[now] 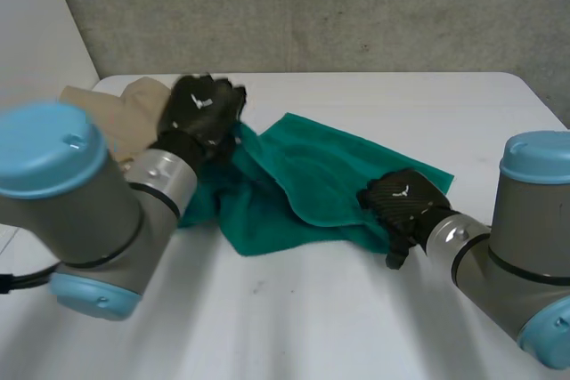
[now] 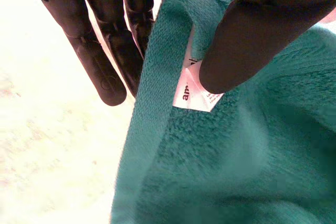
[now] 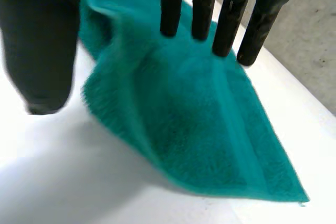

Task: Fold the laundry.

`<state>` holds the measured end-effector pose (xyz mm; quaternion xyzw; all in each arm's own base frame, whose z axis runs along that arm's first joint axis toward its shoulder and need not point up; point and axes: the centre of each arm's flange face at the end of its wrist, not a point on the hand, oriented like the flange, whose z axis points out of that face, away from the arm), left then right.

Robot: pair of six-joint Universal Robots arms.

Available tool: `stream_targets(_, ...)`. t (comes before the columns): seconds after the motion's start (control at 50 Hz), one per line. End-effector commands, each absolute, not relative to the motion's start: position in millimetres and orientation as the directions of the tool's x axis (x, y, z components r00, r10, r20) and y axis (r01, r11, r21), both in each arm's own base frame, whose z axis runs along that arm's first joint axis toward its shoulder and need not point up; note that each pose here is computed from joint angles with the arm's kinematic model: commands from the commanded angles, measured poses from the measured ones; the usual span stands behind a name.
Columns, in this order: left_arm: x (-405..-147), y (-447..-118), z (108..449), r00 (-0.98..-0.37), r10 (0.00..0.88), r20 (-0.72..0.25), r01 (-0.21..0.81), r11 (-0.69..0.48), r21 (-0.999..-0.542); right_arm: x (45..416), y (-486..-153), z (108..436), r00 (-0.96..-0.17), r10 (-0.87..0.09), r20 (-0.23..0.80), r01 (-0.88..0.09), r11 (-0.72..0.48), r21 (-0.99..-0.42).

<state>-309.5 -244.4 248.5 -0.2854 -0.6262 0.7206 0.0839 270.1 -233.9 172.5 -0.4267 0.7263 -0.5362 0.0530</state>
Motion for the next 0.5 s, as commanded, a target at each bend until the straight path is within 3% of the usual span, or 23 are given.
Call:
stream_targets(0.02, -289, -238, 288, -0.851, 0.43, -0.301, 0.21, -0.247, -0.946, 258, -256, 196, -0.664, -0.637, 0.391, -0.545, 0.053, -0.837)
stream_targets(0.18, -277, -227, 290, -0.856, 0.42, -0.302, 0.217, -0.239, -0.947, 230, -287, 222, -0.68, -0.642, 0.355, -0.559, 0.14, -0.817)
stream_targets(0.34, -262, -238, 289, -0.876, 0.375, -0.303, 0.233, -0.22, -0.947, 209, -322, 202, -0.717, -0.624, 0.311, -0.558, 0.246, -0.793)
stream_targets(0.5, -253, -246, 308, -0.896, 0.327, -0.299, 0.218, -0.26, -0.94, 212, -318, 170, -0.839, -0.545, 0.003, -0.294, 0.447, -0.845)
